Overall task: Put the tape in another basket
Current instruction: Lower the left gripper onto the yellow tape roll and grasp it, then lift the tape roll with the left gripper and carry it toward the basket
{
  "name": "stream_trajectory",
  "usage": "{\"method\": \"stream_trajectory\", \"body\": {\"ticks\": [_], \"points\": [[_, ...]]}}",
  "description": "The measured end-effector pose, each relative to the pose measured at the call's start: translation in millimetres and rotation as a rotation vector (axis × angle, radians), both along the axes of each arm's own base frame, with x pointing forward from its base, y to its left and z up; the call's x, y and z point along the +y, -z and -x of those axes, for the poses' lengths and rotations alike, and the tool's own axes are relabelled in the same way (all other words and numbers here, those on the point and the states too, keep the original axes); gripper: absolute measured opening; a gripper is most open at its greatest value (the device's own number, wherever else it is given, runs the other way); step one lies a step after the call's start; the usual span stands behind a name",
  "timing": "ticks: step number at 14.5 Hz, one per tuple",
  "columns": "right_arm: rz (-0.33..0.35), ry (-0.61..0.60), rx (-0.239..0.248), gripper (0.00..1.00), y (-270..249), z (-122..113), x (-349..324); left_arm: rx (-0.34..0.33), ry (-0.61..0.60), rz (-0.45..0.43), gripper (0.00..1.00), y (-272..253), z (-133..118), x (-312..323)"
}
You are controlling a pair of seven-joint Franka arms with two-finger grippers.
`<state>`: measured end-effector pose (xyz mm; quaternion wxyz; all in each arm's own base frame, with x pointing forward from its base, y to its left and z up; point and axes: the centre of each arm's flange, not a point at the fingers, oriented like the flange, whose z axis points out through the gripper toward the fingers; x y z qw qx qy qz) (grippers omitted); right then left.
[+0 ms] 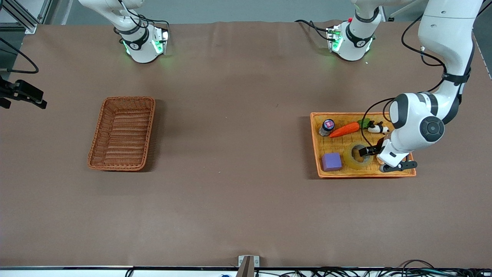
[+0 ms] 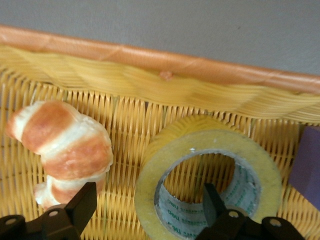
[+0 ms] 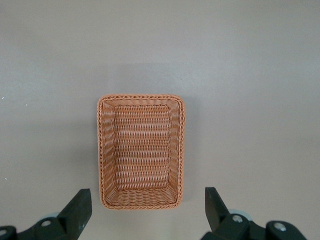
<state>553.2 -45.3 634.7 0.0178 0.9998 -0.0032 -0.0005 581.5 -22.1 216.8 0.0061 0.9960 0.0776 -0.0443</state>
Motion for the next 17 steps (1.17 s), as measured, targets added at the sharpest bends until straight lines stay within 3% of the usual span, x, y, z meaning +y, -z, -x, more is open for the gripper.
{"method": "stream_trajectory", "body": {"ticks": [6, 12, 14, 17], "points": [[0.0, 0.0, 0.0, 1.0, 0.0, 0.0, 0.0, 0.025, -0.069, -0.007, 0.81, 22.7, 13.8, -2.2], [-0.012, -0.005, -0.003, 1.0, -0.1, -0.5, 3.6, 0.017, -0.113, -0.011, 0.22, 18.7, 11.1, -1.8], [-0.018, -0.005, -0.008, 1.0, -0.5, -1.1, 4.5, 0.017, -0.107, -0.019, 0.22, 1.3, 9.0, -0.6], [-0.022, -0.006, -0.013, 1.0, -0.8, -1.8, 5.1, 0.013, -0.077, -0.026, 0.21, -65.5, 4.0, -12.6]]}}
